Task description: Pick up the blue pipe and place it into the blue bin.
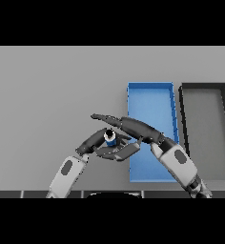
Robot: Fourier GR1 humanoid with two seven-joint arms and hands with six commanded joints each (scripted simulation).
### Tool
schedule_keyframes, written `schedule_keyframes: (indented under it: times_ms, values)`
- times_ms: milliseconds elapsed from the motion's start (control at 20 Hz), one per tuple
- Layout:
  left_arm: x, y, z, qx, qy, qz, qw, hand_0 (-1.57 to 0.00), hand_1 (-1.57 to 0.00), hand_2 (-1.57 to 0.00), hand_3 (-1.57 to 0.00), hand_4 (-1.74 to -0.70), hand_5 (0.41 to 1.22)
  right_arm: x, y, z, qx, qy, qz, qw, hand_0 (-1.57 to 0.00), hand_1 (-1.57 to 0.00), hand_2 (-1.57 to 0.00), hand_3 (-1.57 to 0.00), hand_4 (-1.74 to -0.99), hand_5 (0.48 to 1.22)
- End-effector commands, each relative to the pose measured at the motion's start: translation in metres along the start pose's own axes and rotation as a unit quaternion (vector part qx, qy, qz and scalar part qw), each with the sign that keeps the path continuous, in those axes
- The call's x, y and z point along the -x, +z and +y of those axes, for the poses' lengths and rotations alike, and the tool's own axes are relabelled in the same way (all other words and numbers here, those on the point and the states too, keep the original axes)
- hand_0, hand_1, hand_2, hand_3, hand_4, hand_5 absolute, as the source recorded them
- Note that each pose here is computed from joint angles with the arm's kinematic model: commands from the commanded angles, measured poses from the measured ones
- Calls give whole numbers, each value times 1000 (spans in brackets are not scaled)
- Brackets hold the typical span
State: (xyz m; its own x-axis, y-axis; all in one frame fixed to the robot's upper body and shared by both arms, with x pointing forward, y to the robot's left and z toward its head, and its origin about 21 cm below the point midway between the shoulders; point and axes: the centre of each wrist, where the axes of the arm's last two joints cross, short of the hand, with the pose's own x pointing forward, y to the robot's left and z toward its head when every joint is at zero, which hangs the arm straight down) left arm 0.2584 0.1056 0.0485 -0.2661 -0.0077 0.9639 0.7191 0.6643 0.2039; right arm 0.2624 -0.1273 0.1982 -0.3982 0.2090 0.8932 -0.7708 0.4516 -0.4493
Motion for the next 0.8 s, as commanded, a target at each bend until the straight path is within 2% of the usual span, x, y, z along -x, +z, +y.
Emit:
schedule_keyframes:
  times_ms: [0,50,100,150,250,300,350,400,450,550,650,750]
  values:
    - [-1,-2,-1,-2,-4,8,1000,-1571,-1571,-1571,-1571,-1465,1221,3,-4,2,-9,2,5,1000,-69,-108,-166,-44,-1204,497]
    - [0,0,1,-2,-4,18,1000,-1571,-1571,-1571,-1571,-1462,1221,2,-8,1,-17,2,3,1000,-168,-218,-261,-128,-1233,487]
    - [0,-2,-2,1,3,12,1000,-1571,-1571,-1571,-1571,-1517,1221,2,-13,3,-24,4,1,1000,-323,-362,-377,-242,-1278,485]
    - [1,0,-2,2,1,30,1000,-1571,-1571,-1571,-1571,-1560,1221,1,-18,4,-28,6,-1,1000,-507,-530,-538,-401,-1331,489]
    - [1,-1,-1,-1,-11,31,999,-1571,-1571,-1571,-1571,-1622,1221,1,-21,9,-29,5,-10,1000,-876,-877,-910,-762,-1467,518]
    - [0,0,-3,0,-9,34,999,-1571,-1571,-1571,-1571,-1645,1221,0,-25,8,-30,-2,-9,1000,-1015,-1015,-1042,-872,-1514,550]
    - [0,1,-2,-1,-1,26,1000,-1571,-1571,-1571,-1511,-1662,1221,-1,-27,11,-33,-12,-14,999,-1126,-1127,-1148,-953,-1551,596]
    - [-1,0,-3,-1,10,15,1000,-1571,-1571,-1571,-1523,-1677,1221,2,-27,14,-33,-24,-18,999,-1215,-1215,-1233,-1021,-1581,650]
    - [-1,-2,-4,1,23,5,1000,-1571,-1571,-1571,-1532,-1690,1221,3,-26,14,-31,-35,-24,999,-1286,-1287,-1300,-1102,-1606,765]
    - [-1,-1,-3,1,26,1,1000,-1571,-1571,-1571,-1490,-1707,1221,3,-30,17,-31,-35,-25,999,-1389,-1389,-1398,-1250,-1648,929]
    - [0,-4,-3,4,30,-4,1000,-1571,-1571,-1571,-1441,-1718,1221,3,-27,18,-30,-23,-31,999,-1454,-1454,-1460,-1357,-1680,1034]
    - [-3,-4,-1,4,25,-8,1000,-1571,-1571,-1571,-1437,-1725,1221,3,-28,20,-34,-15,-46,998,-1496,-1496,-1500,-1434,-1702,1101]
